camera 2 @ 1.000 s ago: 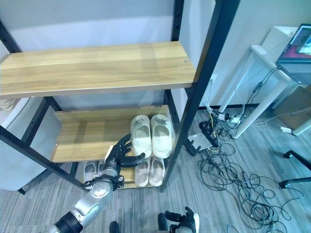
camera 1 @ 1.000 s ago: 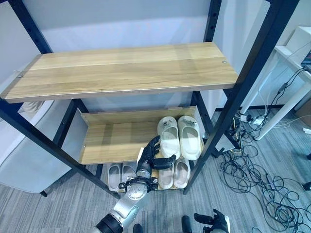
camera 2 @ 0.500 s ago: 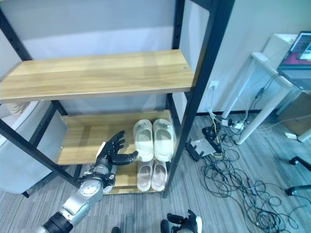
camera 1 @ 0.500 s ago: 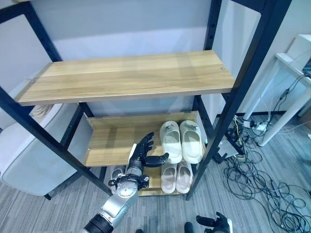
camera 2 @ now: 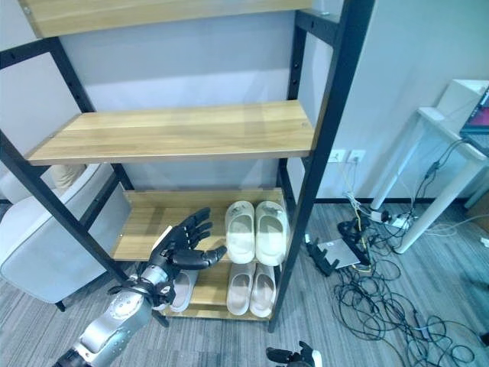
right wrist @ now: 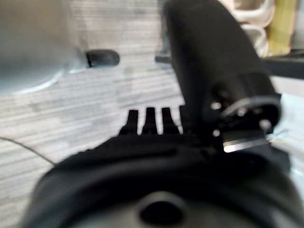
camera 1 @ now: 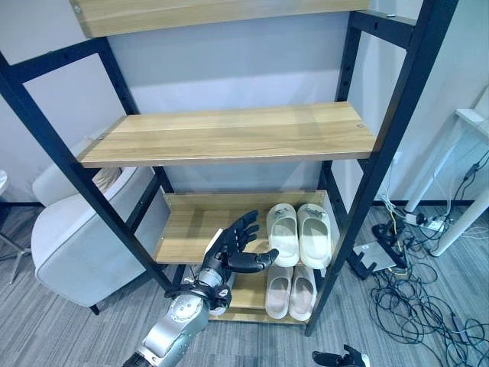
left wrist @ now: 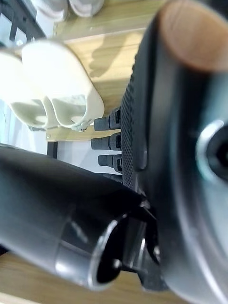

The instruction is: Arrange the slippers neatly on the shoe rack.

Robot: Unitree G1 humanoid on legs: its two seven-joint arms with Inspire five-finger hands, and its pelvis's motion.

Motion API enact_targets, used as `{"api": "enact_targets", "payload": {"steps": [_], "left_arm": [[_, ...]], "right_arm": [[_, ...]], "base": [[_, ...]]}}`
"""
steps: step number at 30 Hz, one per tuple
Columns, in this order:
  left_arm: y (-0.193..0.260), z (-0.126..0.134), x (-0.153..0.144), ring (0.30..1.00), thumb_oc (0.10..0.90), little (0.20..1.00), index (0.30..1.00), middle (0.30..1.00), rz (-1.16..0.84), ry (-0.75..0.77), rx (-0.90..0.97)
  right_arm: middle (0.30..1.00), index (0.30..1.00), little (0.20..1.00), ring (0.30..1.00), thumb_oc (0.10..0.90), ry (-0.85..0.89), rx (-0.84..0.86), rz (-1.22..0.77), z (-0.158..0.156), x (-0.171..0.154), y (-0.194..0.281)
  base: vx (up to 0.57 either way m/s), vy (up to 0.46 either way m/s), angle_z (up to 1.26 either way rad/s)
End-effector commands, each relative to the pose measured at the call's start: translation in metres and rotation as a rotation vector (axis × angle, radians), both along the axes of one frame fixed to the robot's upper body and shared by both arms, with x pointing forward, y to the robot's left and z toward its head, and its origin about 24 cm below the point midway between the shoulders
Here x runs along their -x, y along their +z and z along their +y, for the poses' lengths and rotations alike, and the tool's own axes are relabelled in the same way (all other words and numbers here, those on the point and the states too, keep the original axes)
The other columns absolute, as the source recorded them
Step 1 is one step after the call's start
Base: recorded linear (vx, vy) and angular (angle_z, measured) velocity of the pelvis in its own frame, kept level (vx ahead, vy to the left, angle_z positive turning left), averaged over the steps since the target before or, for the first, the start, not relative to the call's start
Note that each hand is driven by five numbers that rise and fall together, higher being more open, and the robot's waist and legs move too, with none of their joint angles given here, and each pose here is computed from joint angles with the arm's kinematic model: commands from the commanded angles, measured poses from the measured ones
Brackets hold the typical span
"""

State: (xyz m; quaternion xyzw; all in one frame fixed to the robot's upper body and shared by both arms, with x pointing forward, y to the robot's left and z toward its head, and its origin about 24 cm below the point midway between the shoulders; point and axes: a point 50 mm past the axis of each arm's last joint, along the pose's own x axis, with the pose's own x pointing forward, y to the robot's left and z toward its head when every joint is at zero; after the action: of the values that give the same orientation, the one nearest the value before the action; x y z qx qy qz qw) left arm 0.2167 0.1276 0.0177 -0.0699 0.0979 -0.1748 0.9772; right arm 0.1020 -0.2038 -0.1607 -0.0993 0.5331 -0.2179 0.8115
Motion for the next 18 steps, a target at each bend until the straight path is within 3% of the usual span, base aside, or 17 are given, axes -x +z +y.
{"api": "enact_targets", "payload": {"steps": [1,5,7,8,14,18], "left_arm": [[0.039,0.021,-0.010,0.900,0.800,0.900,0.900,0.900,-0.194,0.016,0.048],[0.019,0.050,0.007,0.900,0.800,0.900,0.900,0.900,-0.111,0.094,-0.041],[0.019,0.050,0.007,0.900,0.800,0.900,0.900,0.900,-0.111,0.094,-0.041],[0.013,0.077,0.008,0.900,0.800,0.900,0.900,0.900,-0.116,0.270,-0.159],[0.008,0.090,0.013,0.900,0.800,0.900,0.900,0.900,-0.101,0.331,-0.211],[-0.041,0.106,0.028,0.900,0.800,0.900,0.900,0.900,0.106,0.405,-0.343]], "right_arm": [[0.900,0.900,0.900,0.900,0.800,0.070,-0.042,0.051,0.027,0.016,-0.007],[0.900,0.900,0.900,0.900,0.800,0.074,-0.045,0.052,0.029,0.016,-0.007],[0.900,0.900,0.900,0.900,0.800,0.074,-0.045,0.052,0.029,0.016,-0.007],[0.900,0.900,0.900,0.900,0.800,0.037,-0.049,0.049,0.029,0.015,-0.007],[0.900,0.900,0.900,0.900,0.800,0.013,-0.052,0.054,0.028,0.015,-0.007],[0.900,0.900,0.900,0.900,0.800,0.014,-0.059,0.053,0.026,0.014,-0.007]], "base": [[0.00,0.000,0.00],[-0.03,0.014,0.05],[-0.02,0.014,0.23],[-0.04,0.022,0.23],[-0.02,0.012,0.19],[-0.01,0.003,0.01]]}}
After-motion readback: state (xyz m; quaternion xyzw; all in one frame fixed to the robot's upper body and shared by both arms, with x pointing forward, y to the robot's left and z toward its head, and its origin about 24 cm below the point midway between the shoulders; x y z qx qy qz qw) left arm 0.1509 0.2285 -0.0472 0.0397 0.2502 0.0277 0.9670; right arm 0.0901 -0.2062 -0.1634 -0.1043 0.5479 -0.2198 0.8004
